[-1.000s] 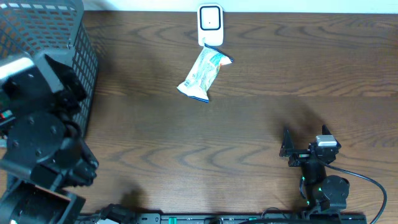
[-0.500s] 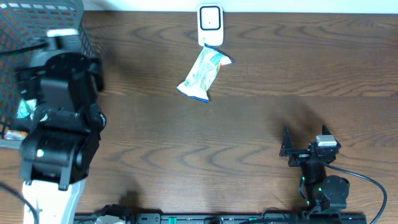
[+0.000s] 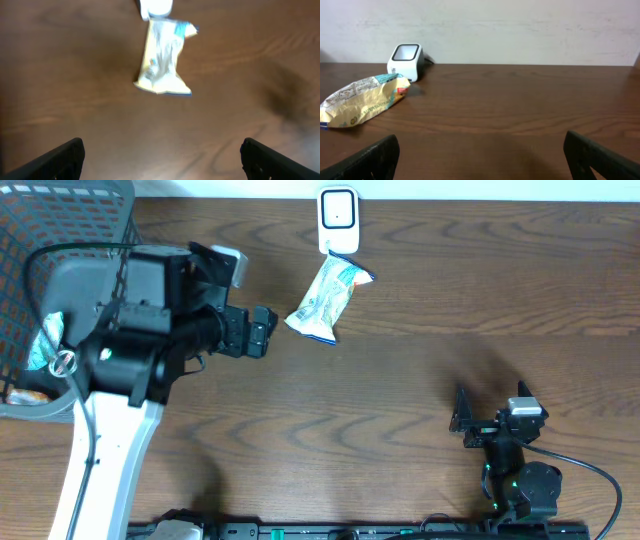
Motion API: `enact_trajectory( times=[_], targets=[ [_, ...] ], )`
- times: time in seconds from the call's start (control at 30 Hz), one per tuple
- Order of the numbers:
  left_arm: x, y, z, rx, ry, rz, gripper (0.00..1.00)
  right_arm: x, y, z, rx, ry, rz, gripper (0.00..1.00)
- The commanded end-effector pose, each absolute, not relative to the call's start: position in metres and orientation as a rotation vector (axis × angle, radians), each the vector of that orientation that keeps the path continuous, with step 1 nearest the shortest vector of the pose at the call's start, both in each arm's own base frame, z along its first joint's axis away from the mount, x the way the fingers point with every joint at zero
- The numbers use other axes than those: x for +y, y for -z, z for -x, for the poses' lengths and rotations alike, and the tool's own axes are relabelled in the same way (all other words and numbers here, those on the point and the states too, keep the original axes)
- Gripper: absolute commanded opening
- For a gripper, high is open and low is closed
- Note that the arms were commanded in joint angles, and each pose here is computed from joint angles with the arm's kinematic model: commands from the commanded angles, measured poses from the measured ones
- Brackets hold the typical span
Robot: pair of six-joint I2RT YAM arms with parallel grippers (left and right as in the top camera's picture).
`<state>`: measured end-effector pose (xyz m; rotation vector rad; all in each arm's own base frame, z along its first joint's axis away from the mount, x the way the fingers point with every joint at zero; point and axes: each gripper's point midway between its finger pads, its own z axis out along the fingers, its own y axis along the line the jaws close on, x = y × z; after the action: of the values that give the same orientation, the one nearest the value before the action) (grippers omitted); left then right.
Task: Scan the item barcode
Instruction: 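Return the left gripper to the basket and grasp a green snack pack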
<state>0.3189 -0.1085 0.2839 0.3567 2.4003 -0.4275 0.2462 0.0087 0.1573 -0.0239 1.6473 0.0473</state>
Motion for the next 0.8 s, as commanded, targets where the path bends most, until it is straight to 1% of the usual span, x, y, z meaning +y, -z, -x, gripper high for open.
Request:
enact_trajectory(
  times=[0.0, 0.07, 0.13, 0.2, 0.33, 0.43, 0.5, 0.53, 0.67, 0.73, 0.77],
  targets=[
    [-0.117, -0.270, -0.320, 2.459, 0.504, -0.355, 0.98, 0.005, -0.156, -0.246, 1.647, -0.036, 0.013, 0.99],
    [-0.113, -0.270, -0.325, 2.460, 0.473, -0.345, 0.98, 0.005, -0.157, -0.246, 1.647, -0.036, 0.013, 0.99],
    [-0.100, -0.281, -0.334, 2.438, 0.362, -0.309, 0.98, 0.005, -0.157, -0.246, 1.647, -0.036, 0.013, 0.99],
    [-0.083, -0.300, -0.342, 2.396, 0.232, -0.262, 0.98, 0.005, -0.156, -0.246, 1.647, -0.036, 0.013, 0.99],
    [-0.053, -0.360, -0.357, 2.244, 0.041, -0.187, 0.98, 0.005, -0.157, -0.246, 1.647, -0.036, 0.013, 0.99],
    [-0.029, -0.379, -0.366, 2.212, -0.001, -0.105, 0.99, 0.005, -0.156, -0.246, 1.647, -0.036, 0.013, 0.99],
    [-0.018, -0.387, -0.373, 2.205, 0.032, -0.054, 0.88, 0.005, -0.157, -0.246, 1.646, -0.036, 0.013, 0.99],
    [-0.014, -0.393, -0.379, 2.192, 0.072, -0.028, 0.86, 0.005, -0.156, -0.246, 1.647, -0.036, 0.013, 0.99],
    [0.018, -0.418, -0.400, 2.081, 0.073, 0.100, 0.87, 0.005, -0.157, -0.246, 1.647, -0.036, 0.013, 0.99],
    [0.047, -0.433, -0.406, 2.006, -0.002, 0.191, 0.94, 0.005, -0.156, -0.246, 1.647, -0.036, 0.013, 0.99],
    [0.061, -0.437, -0.406, 1.984, -0.045, 0.228, 0.96, 0.005, -0.156, -0.246, 1.647, -0.036, 0.012, 0.99]
  ],
)
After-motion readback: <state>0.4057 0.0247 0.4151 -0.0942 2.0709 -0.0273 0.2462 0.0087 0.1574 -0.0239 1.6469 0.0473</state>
